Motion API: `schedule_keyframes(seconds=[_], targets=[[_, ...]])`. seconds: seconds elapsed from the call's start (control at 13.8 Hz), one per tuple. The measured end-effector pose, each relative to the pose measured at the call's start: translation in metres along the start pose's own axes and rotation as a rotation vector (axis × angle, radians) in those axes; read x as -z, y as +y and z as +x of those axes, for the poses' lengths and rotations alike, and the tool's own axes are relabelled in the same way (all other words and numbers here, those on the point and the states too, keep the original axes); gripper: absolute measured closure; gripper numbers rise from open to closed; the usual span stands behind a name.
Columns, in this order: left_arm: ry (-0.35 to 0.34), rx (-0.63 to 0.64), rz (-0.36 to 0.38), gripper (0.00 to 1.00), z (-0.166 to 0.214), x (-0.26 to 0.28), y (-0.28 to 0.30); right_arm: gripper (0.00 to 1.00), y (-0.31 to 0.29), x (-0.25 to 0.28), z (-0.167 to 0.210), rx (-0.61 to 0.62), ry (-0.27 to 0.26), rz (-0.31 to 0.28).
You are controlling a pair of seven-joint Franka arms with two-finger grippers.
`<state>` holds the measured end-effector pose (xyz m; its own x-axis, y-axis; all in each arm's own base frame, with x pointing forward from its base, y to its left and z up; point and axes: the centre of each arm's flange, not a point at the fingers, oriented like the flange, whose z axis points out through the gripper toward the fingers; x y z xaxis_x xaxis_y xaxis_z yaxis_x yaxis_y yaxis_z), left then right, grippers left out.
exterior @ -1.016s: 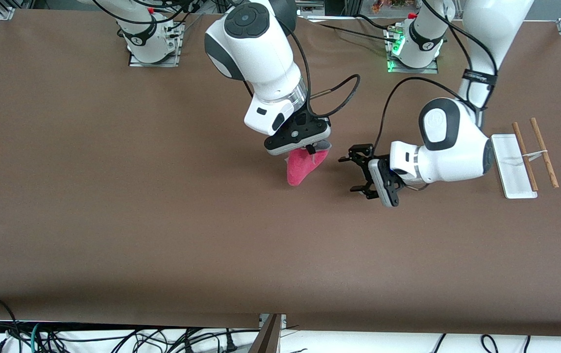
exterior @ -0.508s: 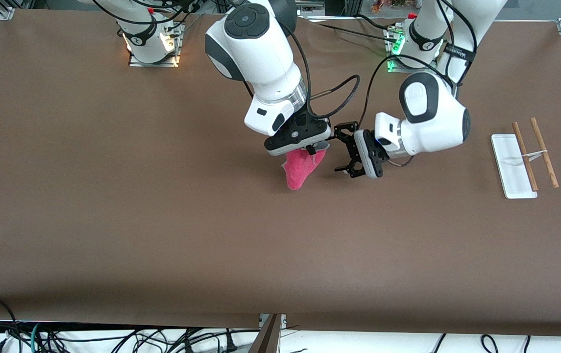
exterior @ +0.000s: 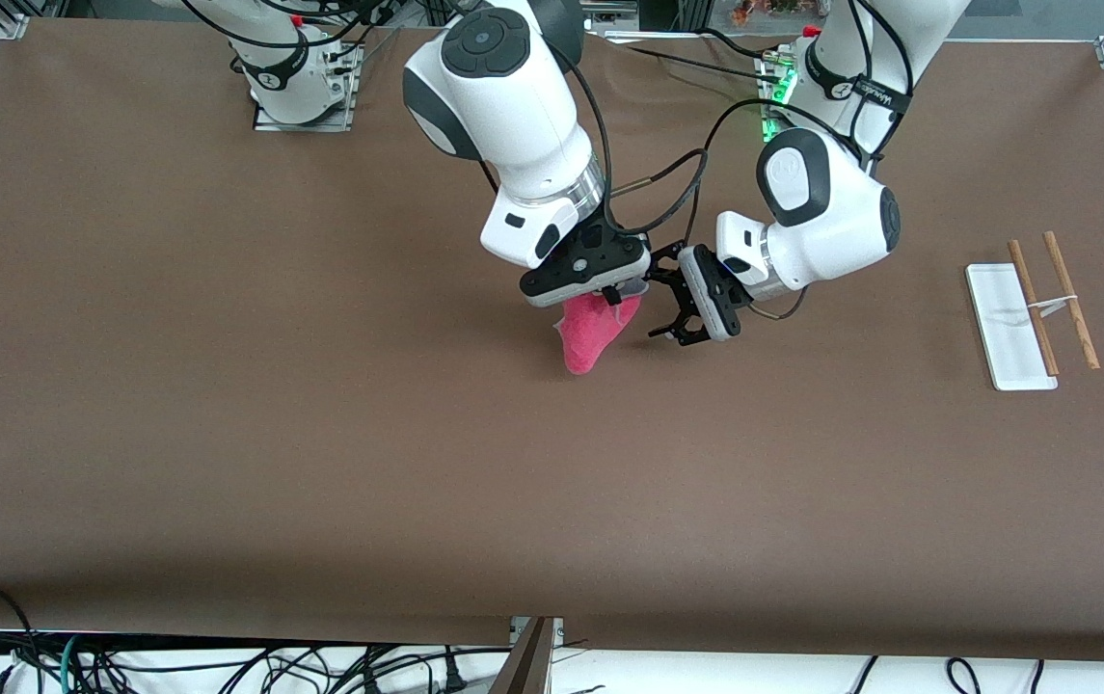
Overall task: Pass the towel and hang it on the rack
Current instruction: 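Grasp the hanging towel edge with the left gripper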
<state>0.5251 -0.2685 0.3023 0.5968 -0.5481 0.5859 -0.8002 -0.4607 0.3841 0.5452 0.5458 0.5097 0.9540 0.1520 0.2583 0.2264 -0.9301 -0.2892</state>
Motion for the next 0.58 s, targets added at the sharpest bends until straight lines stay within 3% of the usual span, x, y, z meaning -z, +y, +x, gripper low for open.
schedule_keyframes(seconds=[0.22, 0.29, 0.58], targets=[[0.002, 0.0, 0.005, 0.53, 0.0001, -0.0124, 0.0071, 0.98, -0.0001, 0.0002, 0.0003, 0.0, 0.002, 0.001], [0.001, -0.002, 0.005, 0.53, 0.0001, -0.0134, 0.0073, 0.98, -0.0001, -0.0001, 0.0003, 0.0, 0.002, 0.001], [0.004, -0.007, 0.009, 0.95, 0.0013, -0.0123, 0.0061, 0.98, 0.0003, -0.0027, 0.0003, -0.001, 0.001, 0.001]])
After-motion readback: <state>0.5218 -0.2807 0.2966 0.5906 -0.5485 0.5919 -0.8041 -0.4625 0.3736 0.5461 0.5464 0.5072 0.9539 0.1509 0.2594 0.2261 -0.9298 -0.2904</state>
